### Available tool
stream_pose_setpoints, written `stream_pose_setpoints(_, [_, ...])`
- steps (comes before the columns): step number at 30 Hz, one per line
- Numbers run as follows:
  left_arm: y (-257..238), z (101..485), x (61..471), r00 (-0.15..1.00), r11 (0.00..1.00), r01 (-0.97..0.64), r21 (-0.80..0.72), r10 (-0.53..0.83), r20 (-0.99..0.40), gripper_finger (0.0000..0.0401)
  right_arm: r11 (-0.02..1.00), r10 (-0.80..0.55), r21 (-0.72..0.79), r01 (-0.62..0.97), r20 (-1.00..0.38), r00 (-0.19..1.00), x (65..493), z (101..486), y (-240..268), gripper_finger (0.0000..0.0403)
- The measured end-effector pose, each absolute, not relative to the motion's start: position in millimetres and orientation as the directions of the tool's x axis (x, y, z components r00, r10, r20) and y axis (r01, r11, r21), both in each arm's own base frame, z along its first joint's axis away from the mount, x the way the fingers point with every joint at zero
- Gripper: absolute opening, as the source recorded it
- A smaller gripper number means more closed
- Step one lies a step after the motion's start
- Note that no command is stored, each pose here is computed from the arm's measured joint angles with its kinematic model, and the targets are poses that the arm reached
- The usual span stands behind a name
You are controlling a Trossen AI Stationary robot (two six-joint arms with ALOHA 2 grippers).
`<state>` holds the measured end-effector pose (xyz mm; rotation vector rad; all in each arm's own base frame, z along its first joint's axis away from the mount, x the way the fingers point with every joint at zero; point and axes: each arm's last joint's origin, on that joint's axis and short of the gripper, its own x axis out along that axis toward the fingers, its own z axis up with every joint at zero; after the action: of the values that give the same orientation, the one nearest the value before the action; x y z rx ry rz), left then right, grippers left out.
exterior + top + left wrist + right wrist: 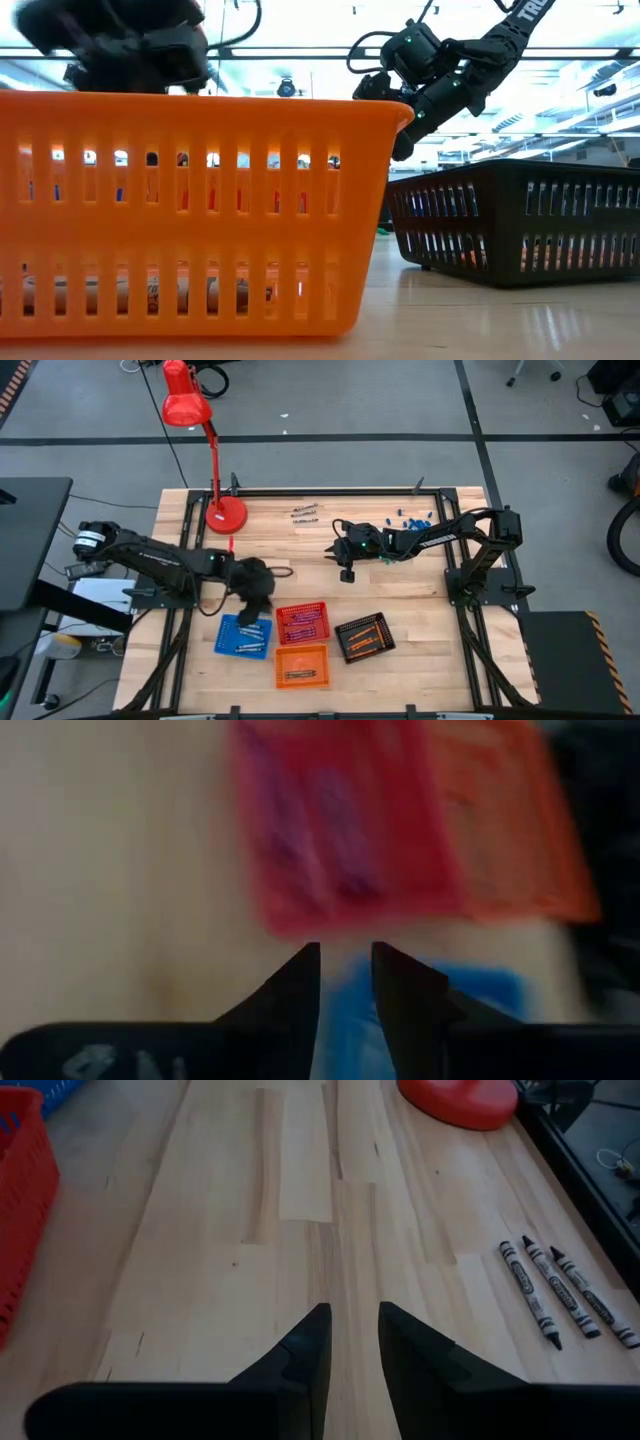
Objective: Sort crayons
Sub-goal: Put the black crayon into the blue bin
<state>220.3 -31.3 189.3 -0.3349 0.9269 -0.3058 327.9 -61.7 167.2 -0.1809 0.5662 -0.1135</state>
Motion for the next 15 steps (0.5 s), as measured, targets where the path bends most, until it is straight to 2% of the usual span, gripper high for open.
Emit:
stream_pose_setpoints(3, [-21,192,227,0.667,0.980,0.063,-0.189,-0.182,-0.722,0.0103,0.978,-0.156,-0.201,0.057,-0.523,0.838,328,167,-62,0.0091])
stream_pose_setpoints(6, [-8,191,234,0.745,0.999,-0.007,-0.034,-0.018,-0.667,0.0103,0.978,-0.156,-0.200,0.055,-0.529,0.834,328,167,-62,0.0091])
stream_pose_setpoints(10, [13,186,244,0.788,0.991,-0.131,0.026,0.120,-0.604,0.0103,0.978,-0.155,-0.199,0.054,-0.535,0.831,327,166,-62,0.0091])
stream_pose_setpoints(15, [40,170,252,0.764,0.978,-0.169,0.119,0.207,-0.611,0.0103,0.979,-0.155,-0.198,0.055,-0.535,0.831,327,166,-62,0.0091])
